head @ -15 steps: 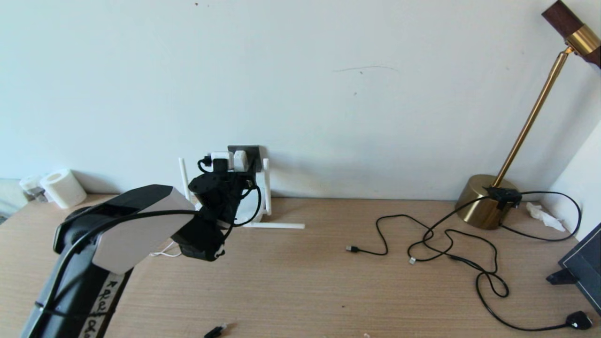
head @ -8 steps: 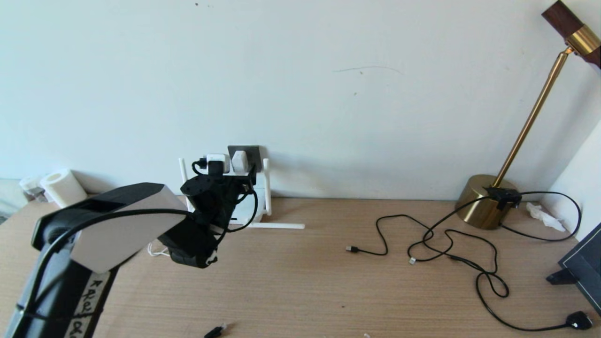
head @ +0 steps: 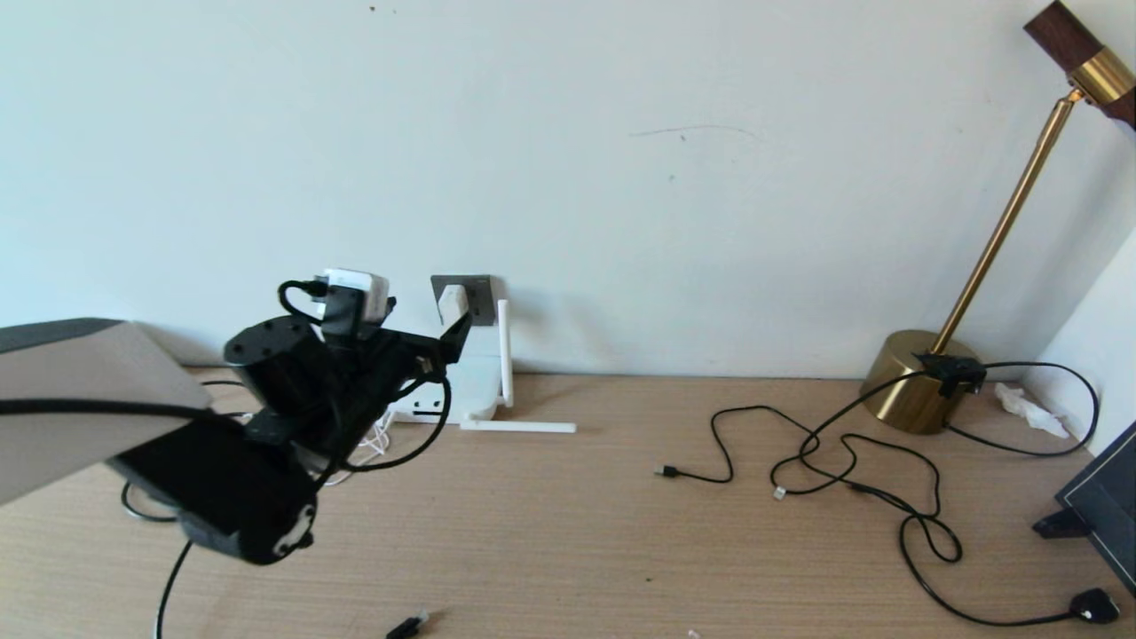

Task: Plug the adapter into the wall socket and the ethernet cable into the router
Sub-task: Pick up cable

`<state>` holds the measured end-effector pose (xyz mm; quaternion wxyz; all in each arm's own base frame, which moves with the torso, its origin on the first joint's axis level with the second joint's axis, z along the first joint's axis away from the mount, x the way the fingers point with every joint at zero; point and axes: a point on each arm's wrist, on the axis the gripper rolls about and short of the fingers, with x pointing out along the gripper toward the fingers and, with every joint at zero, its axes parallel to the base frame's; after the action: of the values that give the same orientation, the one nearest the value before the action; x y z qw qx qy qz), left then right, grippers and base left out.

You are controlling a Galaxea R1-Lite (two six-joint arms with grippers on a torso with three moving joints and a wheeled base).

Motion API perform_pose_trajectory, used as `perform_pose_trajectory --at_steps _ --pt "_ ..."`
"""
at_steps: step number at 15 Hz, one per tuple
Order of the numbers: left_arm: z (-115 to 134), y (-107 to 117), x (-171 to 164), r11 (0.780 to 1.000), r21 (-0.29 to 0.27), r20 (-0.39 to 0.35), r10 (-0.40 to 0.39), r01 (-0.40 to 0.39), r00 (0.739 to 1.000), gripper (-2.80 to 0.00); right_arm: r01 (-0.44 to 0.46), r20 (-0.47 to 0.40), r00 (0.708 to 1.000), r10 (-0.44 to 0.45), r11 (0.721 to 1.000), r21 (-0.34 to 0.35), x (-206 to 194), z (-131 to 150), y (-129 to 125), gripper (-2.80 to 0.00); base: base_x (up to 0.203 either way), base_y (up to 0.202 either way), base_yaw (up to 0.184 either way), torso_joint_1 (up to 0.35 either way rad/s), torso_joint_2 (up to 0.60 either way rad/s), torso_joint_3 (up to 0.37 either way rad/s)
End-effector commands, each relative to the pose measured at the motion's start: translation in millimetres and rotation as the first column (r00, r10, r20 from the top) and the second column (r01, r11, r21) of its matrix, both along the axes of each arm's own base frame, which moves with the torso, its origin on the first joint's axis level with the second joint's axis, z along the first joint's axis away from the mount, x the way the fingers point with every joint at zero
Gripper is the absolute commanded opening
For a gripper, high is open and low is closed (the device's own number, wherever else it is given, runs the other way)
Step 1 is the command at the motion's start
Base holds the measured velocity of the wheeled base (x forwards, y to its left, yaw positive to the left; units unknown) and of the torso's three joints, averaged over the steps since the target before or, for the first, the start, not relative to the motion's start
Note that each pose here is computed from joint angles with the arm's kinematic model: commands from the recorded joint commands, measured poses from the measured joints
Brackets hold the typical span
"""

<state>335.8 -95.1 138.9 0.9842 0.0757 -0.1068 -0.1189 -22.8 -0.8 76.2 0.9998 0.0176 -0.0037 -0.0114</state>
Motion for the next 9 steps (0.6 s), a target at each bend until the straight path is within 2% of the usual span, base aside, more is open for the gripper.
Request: perform_pose_trajectory --at_steps 1,3,4,5,6,7,8,9 --pt "40 21 -65 0.994 0.081 0.060 -0.075 0.070 0.995 0.00 0.000 0.001 1.000 0.000 1.000 0.000 0 0 0 -2.80 0.000 0.000 0.000 0.000 0.00 0.000" --pt "49 35 -108 0.974 0.180 -0.007 -0.142 0.141 0.990 0.00 -0.001 0.001 1.000 0.001 1.000 0.000 0 0 0 -2.80 0.000 0.000 0.000 0.000 0.00 0.000" --pt "50 40 -129 0.956 0.229 -0.069 -0.170 0.182 0.983 0.00 0.000 0.001 1.000 0.000 1.000 0.000 0 0 0 -2.80 0.000 0.000 0.000 0.000 0.00 0.000" --pt "48 45 -150 0.934 0.277 -0.156 -0.190 0.228 0.969 0.00 0.000 0.001 1.000 0.000 1.000 0.000 0 0 0 -2.80 0.000 0.000 0.000 0.000 0.00 0.000" --pt "40 50 -173 0.900 0.325 -0.282 -0.201 0.291 0.938 0.00 0.000 0.001 1.000 0.000 1.000 0.000 0 0 0 -2.80 0.000 0.000 0.000 0.000 0.00 0.000" --pt "29 55 -195 0.852 0.374 -0.413 -0.202 0.368 0.888 0.00 0.000 0.001 1.000 0.000 1.000 0.000 0 0 0 -2.80 0.000 0.000 0.000 0.000 0.00 0.000" --pt "18 59 -214 0.786 0.424 -0.517 -0.197 0.450 0.833 0.00 0.000 0.001 1.000 0.000 1.000 0.000 0 0 0 -2.80 0.000 0.000 0.000 0.000 0.00 0.000" --pt "9 63 -232 0.697 0.483 -0.584 -0.195 0.531 0.788 0.00 -0.001 0.001 1.000 0.001 1.000 0.000 0 0 0 -2.80 0.000 0.000 0.000 0.000 0.00 0.000"
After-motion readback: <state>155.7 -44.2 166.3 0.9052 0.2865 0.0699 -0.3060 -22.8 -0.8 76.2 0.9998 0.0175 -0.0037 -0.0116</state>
